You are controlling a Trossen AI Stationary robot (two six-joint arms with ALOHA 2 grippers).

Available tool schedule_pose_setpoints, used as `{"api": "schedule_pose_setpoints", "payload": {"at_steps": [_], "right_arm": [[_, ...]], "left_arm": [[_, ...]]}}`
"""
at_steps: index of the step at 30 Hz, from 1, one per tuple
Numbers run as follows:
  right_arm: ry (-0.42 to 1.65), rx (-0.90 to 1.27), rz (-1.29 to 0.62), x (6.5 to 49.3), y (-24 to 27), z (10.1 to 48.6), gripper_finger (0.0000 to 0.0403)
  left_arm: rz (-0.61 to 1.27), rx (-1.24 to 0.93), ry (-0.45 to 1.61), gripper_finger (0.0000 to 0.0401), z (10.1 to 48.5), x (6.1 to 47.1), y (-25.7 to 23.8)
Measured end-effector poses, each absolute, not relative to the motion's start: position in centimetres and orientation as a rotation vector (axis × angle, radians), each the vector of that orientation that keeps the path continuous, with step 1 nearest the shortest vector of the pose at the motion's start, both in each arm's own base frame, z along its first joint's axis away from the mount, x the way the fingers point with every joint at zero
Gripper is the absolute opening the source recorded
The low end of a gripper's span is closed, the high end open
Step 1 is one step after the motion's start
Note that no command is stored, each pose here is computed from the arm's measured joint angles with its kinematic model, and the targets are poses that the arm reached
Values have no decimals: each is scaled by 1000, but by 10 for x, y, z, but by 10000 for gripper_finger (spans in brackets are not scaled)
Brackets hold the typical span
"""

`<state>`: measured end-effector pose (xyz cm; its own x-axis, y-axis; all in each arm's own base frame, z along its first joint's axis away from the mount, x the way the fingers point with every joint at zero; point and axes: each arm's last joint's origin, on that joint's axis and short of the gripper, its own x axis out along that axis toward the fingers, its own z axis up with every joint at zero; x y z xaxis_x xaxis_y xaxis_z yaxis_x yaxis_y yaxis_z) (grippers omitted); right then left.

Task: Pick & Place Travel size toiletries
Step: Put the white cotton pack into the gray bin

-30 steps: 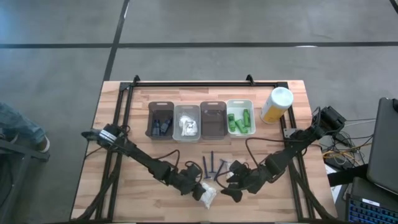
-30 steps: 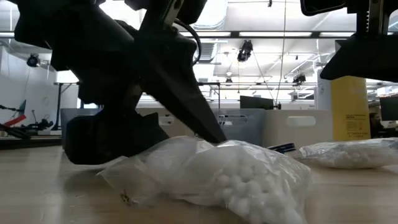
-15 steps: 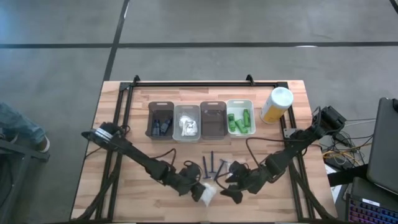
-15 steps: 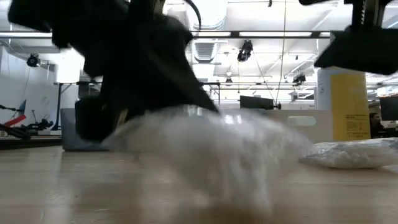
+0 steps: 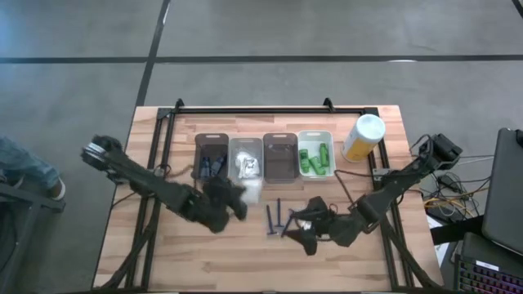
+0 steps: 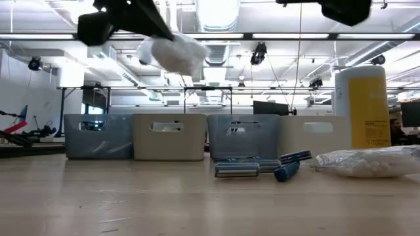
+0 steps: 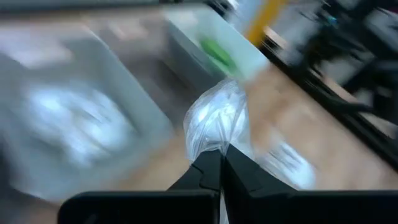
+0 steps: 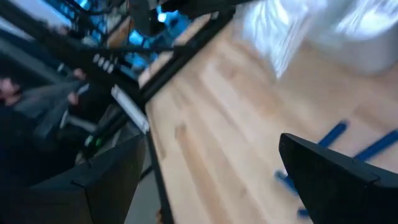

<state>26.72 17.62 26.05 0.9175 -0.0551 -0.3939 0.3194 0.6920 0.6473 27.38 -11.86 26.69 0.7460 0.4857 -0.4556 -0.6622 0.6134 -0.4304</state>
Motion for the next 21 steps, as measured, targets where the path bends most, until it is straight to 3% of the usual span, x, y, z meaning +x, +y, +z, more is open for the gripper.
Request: {"api": "schedule_pose_setpoints", "payload": {"at_steps": [5, 13, 21], "right_arm": [[301, 751, -260, 266, 162, 273, 364], [326, 767, -311, 268, 154, 268, 364], [441, 805, -349, 262, 154, 256, 364]], "left_arm": [[815, -512, 317, 1, 283, 261, -67], [884, -481, 445, 2, 273, 271, 10], [800, -547, 468, 4, 233, 282, 28]]}}
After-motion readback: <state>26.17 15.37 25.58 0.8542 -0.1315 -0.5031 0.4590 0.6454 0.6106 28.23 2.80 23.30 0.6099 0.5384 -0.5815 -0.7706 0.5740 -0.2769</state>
